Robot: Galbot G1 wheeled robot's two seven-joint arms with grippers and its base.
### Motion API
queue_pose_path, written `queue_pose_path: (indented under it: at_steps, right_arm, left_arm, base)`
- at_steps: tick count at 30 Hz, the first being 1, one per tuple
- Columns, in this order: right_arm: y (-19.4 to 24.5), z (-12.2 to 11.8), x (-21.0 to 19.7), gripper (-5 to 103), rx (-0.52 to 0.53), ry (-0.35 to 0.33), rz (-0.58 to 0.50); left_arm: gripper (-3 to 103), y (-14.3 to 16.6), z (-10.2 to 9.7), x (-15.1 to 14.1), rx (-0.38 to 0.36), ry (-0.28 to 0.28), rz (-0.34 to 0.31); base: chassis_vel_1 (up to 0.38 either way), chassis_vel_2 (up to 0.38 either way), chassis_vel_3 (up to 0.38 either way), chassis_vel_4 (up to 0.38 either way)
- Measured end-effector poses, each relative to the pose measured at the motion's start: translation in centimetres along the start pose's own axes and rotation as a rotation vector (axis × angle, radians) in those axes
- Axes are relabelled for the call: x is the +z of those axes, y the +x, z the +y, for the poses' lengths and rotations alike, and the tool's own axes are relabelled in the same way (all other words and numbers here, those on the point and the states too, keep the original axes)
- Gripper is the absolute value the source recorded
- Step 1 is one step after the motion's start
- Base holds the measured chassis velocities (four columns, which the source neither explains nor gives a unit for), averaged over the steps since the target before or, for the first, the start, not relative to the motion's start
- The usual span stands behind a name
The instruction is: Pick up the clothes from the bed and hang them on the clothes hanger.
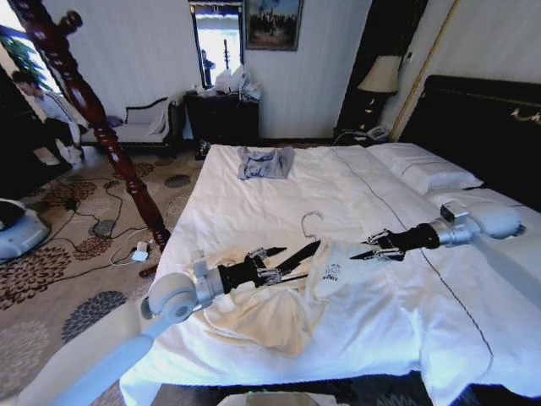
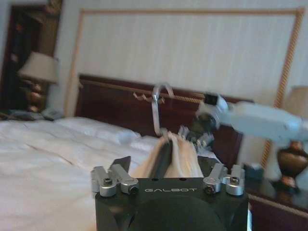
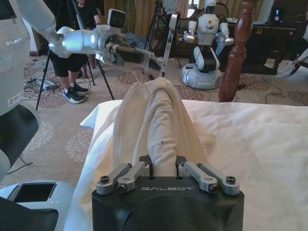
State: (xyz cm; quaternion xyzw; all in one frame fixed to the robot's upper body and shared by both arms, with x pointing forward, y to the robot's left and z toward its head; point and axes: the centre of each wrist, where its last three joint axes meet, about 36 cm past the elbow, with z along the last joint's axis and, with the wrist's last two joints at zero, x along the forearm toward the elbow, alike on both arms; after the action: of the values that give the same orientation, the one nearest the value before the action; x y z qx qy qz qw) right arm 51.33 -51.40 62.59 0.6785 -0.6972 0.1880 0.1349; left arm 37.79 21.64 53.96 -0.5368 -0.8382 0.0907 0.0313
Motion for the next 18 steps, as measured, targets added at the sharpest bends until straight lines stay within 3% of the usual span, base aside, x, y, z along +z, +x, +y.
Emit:
queue_pose_path:
  at_steps: [4, 7, 10, 12, 14, 16, 17, 18]
  right_arm:
    - [-0.7, -0.1, 0.6, 20, 0.001, -0.002, -0.012]
    - [-1.0, -0.2, 0.8, 20, 0.000, -0.002, -0.017]
    - [-1.5, -0.3, 0.9, 20, 0.012, 0.007, -0.045]
    - [-1.6, -0.4, 0.9, 20, 0.015, 0.009, -0.049]
    - [-1.6, -0.3, 0.1, 20, 0.040, 0.030, -0.067]
    - [-1.6, -0.3, -0.3, 20, 0.058, 0.043, -0.071]
    - [-1.7, -0.2, -0.9, 20, 0.079, 0.057, -0.079]
    - [-1.7, -0.2, -0.9, 20, 0.079, 0.057, -0.079]
  left_arm:
    - [98, 0.9, 0.5, 0.0, -0.072, 0.020, -0.052]
    - [100, 1.1, 0.8, 0.2, -0.092, 0.019, -0.058]
    - [100, 1.4, 2.6, 0.2, -0.238, 0.028, -0.095]
    - [100, 1.4, 2.9, 0.2, -0.266, 0.032, -0.099]
    - [100, 1.7, 4.5, -0.3, -0.463, 0.092, -0.104]
    - [100, 2.0, 5.0, -0.7, -0.550, 0.129, -0.090]
    - [100, 2.2, 5.7, -0.8, -0.659, 0.158, -0.060]
    - [100, 2.2, 5.7, -0.8, -0.659, 0.158, -0.060]
  base:
    - [0.000, 0.000, 0.000, 0.000]
    - [0.000, 0.000, 0.000, 0.000]
    - [0.000, 0.000, 0.000, 0.000]
    - [0.000, 0.000, 0.000, 0.000]
    - [0.000, 0.000, 0.000, 0.000]
    - [0.000, 0.000, 0.000, 0.000]
    - [0.000, 0.000, 0.000, 0.000]
    - [0.000, 0.000, 0.000, 0.000]
